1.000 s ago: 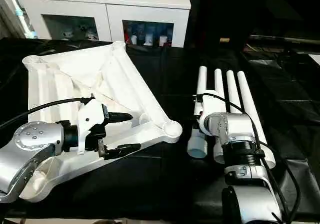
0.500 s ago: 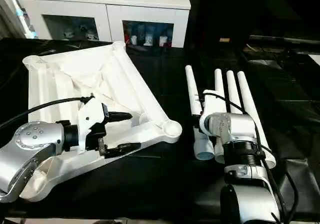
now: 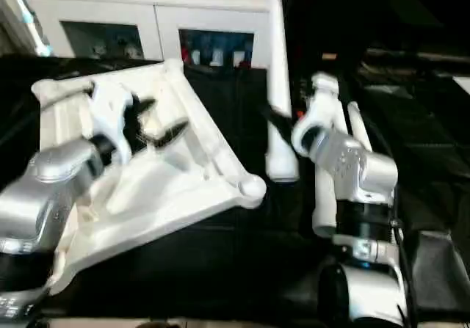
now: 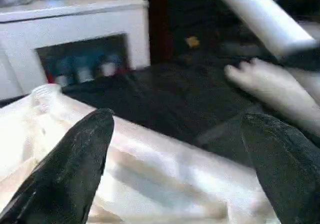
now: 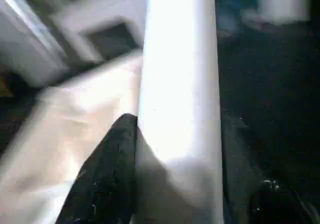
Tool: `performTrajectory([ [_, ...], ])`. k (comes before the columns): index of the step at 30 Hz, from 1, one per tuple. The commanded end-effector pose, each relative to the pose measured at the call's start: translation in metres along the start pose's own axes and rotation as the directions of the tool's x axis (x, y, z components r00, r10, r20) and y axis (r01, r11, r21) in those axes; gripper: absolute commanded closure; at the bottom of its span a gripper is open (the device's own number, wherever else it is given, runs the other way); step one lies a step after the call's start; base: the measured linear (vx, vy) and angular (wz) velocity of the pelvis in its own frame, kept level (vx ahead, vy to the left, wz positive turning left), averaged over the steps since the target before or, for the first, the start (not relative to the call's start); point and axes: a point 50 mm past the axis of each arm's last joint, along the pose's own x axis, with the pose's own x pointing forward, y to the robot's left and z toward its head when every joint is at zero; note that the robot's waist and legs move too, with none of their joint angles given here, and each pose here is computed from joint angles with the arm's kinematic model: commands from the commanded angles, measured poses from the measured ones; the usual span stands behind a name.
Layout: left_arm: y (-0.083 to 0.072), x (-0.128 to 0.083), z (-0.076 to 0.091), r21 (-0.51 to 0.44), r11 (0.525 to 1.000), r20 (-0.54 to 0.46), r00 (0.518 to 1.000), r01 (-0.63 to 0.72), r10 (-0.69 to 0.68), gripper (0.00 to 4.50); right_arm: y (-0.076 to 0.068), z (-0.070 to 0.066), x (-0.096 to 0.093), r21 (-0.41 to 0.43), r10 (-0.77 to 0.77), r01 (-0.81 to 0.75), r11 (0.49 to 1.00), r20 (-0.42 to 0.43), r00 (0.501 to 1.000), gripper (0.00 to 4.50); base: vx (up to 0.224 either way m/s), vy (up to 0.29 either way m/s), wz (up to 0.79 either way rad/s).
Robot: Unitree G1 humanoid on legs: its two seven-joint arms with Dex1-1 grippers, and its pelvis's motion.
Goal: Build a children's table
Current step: Pick table leg
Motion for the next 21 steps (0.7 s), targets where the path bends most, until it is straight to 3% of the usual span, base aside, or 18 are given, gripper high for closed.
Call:
performTrajectory([
  [1,-0.004,0.004,0.01,-0.115,0.993,0.056,0.998,0.021,-0.015,0.0,0.015,-0.001,-0.004,0.022,0.152,-0.152,0.988,0.018,0.988,2.68,0.0,0.0,0.0],
  [2,-0.013,0.006,0.021,-0.213,0.969,0.143,0.985,0.126,-0.096,0.0,0.024,-0.001,-0.008,0.049,0.252,-0.254,0.966,0.037,0.967,2.68,0.0,0.0,0.0],
  [4,-0.029,0.006,0.037,-0.313,0.904,0.264,0.941,0.291,-0.211,0.0,0.036,-0.003,-0.015,0.057,0.378,-0.381,0.923,0.052,0.924,2.68,0.0,0.0,0.0],
  [7,-0.038,0.005,0.046,-0.339,0.866,0.321,0.911,0.367,-0.26,0.0,0.04,-0.006,-0.019,0.043,0.439,-0.44,0.897,0.043,0.898,2.68,0.0,0.0,0.0],
  [13,-0.055,0.003,0.058,-0.361,0.802,0.366,0.863,0.476,-0.348,0.0,0.051,-0.008,-0.027,0.049,0.555,-0.556,0.83,0.042,0.831,2.68,0.0,0.0,0.0],
  [21,-0.061,0.006,0.053,-0.402,0.784,0.316,0.875,0.473,-0.366,0.0,0.058,-0.011,-0.034,0.04,0.62,-0.621,0.783,0.027,0.784,2.68,0.0,0.0,0.0],
])
